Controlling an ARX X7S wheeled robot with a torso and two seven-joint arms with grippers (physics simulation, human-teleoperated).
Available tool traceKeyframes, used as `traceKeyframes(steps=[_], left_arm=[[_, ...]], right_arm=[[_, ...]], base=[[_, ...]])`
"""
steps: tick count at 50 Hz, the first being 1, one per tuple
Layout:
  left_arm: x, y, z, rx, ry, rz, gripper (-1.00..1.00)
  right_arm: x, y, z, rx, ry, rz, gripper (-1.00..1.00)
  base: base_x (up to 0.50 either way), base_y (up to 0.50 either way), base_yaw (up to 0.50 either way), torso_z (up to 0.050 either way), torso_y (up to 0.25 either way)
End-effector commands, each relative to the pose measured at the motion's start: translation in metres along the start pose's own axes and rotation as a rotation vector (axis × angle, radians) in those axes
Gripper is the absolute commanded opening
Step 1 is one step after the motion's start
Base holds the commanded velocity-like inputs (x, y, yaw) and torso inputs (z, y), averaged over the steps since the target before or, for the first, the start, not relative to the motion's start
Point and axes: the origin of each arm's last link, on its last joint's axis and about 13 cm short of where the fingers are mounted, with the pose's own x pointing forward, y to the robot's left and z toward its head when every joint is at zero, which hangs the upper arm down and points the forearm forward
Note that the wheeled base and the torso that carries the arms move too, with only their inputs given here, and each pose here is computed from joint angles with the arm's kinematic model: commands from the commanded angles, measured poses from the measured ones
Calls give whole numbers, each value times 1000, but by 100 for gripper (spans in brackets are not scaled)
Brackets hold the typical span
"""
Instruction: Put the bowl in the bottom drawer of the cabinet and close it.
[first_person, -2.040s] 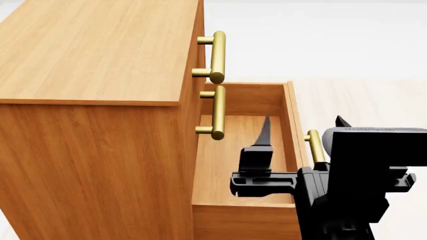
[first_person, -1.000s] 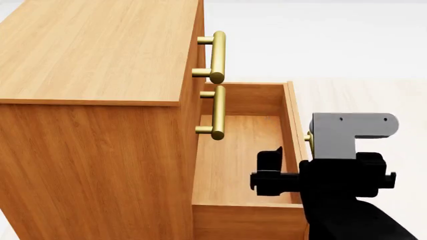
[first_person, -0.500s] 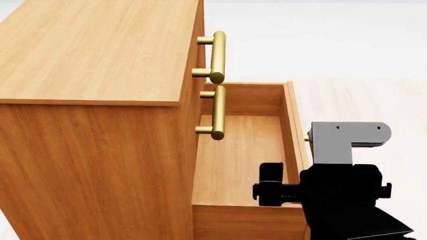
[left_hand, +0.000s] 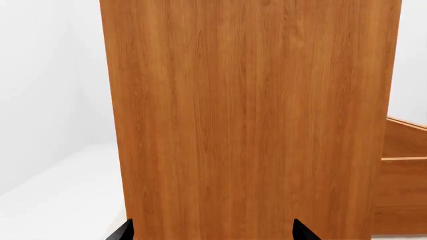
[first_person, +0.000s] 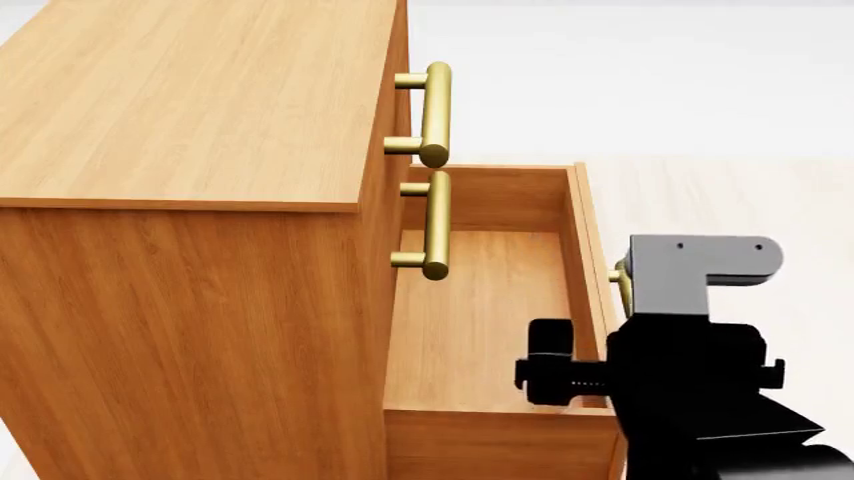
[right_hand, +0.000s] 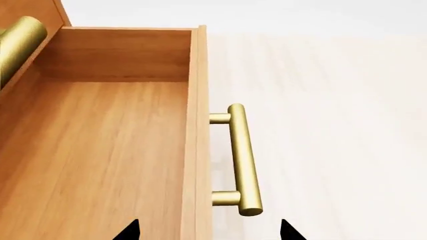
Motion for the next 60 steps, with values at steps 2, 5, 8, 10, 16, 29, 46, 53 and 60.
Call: traceKeyframes(steps=[2,5,8,10,16,29,46,53,60], left_arm=[[0,0,1,-1,0,0,100],[0,0,1,0,0,0,100],[0,0,1,0,0,0,100],[0,0,1,0,0,0,100],[-1,0,-1,2,1,-2,100],[0,0,-2,2,0,0,100],[-1,-1,-1,1,-1,1,100],[0,0,-1,1,0,1,100],[0,0,1,2,0,1,100]], right_arm=[[8,-6,0,9,13,-29,100],[11,-7,-1,13,16,-36,100],[12,-8,-1,11,12,-41,100],[11,-9,0,12,10,-43,100],[13,-10,-1,10,44,-35,100],[21,-17,-4,24,63,-79,100],[24,-27,-6,22,50,-128,100],[25,-31,-8,26,52,-143,100],[27,-34,-11,23,51,-161,100]], base=[[0,0,0,0,0],[0,0,0,0,0],[0,0,0,0,0],[0,0,0,0,0],[0,0,0,0,0],[0,0,0,0,0],[0,0,0,0,0],[0,0,0,0,0],[0,0,0,0,0]])
